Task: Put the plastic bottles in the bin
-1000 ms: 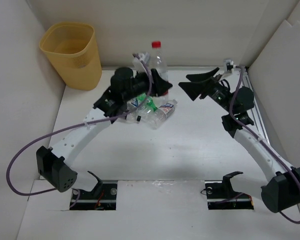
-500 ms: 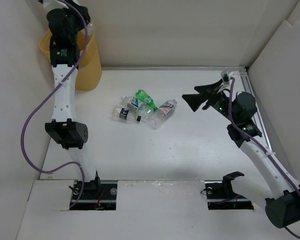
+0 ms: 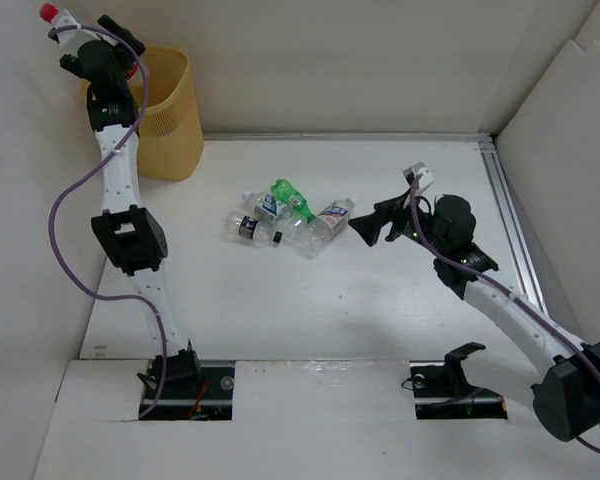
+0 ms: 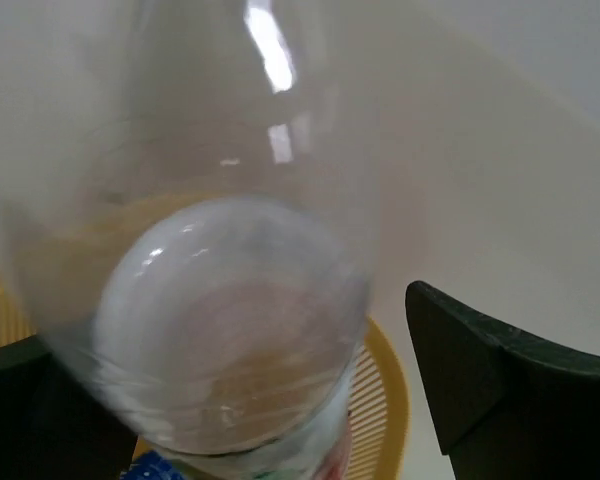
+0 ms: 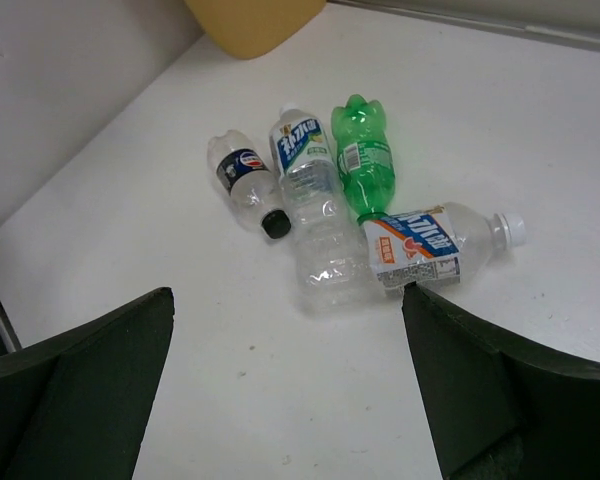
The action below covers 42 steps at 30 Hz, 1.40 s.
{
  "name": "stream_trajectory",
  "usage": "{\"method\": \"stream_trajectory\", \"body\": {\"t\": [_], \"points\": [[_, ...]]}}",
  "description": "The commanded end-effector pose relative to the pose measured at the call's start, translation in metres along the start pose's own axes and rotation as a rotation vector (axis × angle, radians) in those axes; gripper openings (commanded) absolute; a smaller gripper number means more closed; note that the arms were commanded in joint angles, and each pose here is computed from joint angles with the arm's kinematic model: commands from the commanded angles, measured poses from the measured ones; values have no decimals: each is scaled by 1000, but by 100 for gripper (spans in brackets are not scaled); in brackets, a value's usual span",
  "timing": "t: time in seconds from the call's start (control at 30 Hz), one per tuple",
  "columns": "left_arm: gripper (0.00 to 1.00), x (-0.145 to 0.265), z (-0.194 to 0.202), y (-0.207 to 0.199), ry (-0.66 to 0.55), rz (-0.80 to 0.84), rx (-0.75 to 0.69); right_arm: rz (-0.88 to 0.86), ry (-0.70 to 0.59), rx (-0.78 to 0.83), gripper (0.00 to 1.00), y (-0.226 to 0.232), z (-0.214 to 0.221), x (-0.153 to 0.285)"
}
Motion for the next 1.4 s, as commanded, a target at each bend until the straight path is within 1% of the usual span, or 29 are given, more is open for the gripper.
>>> {"method": "stream_trajectory", "body": {"t": [0.0,0.07,0.17,0.2,0.23,0.27,0.33,0.37,0.4,0.47,0.5,0.53,0.57,0.6,0.63,0.67,0.7,0.73,0.8,0.83,0.87,0.9,0.93,1.0,1.03,1.07,1.1,1.23,1.37], "points": [[100,-8,-15,-5,-76,21,-13,7,-11,68,100,4,4,-7],[100,-10,-15,-2,-69,35,-2,91,18,79,100,-6,13,-12],[100,-1,-24,-13,-59,78,10,178,123,82,100,-17,30,-25],[100,10,-43,-24,-77,99,13,235,122,92,100,-19,23,-31],[100,14,-48,-28,-77,111,23,284,201,86,100,-27,42,-36],[100,20,-53,-30,-73,109,22,320,224,75,100,-31,46,-40],[100,42,-74,-41,-54,114,29,432,253,24,100,-41,48,-45],[100,51,-80,-45,-38,119,27,482,293,-6,100,-49,59,-50],[100,71,-90,-51,-12,130,24,530,299,-27,100,-55,60,-53],[100,97,-91,-65,21,152,18,608,343,-86,100,-62,63,-62],[100,105,-68,-61,91,156,2,633,348,-102,100,-65,61,-66],[100,135,-91,-71,79,186,4,669,340,-127,100,-68,60,-70],[100,153,-83,-85,115,232,-2,686,333,-145,100,-68,51,-75],[100,169,-76,-89,149,255,-14,701,355,-165,100,-70,58,-81],[100,182,-49,-81,212,224,-32,718,353,-182,100,-71,56,-84],[100,220,-63,-103,197,287,-52,726,322,-243,100,-68,48,-91],[100,236,-60,-108,210,310,-48,739,334,-265,100,-70,54,-94],[100,250,-38,-103,282,324,-55,752,321,-293,100,-73,52,-96],[100,287,-44,-107,311,396,-37,752,316,-393,98,-68,53,-104],[100,298,-40,-104,340,414,-38,775,332,-427,98,-70,62,-107],[100,307,-20,-95,397,420,-41,803,336,-452,98,-73,66,-109],[100,326,-29,-94,377,458,-54,816,316,-506,98,-71,62,-115],[100,335,-26,-90,383,477,-80,841,359,-520,98,-72,78,-119],[100,356,-17,-83,376,477,-92,896,366,-580,98,-75,85,-123],[100,367,-13,-90,379,506,-105,911,369,-590,98,-73,86,-126],[100,372,-10,-92,381,517,-112,939,378,-603,98,-78,97,-129],[100,377,-1,-91,423,527,-116,947,361,-635,97,-78,96,-133],[100,380,24,-83,478,545,-129,973,333,-659,96,-85,105,-144],[100,385,28,-85,487,581,-124,988,355,-664,96,-96,120,-156]]}}
Point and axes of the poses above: each gripper's point midway between its finger pads, its own x axis back along the fingers, its own y axis along the line the jaws close on, z = x × y, the point moved 3 cm from there along x, back along the fingers
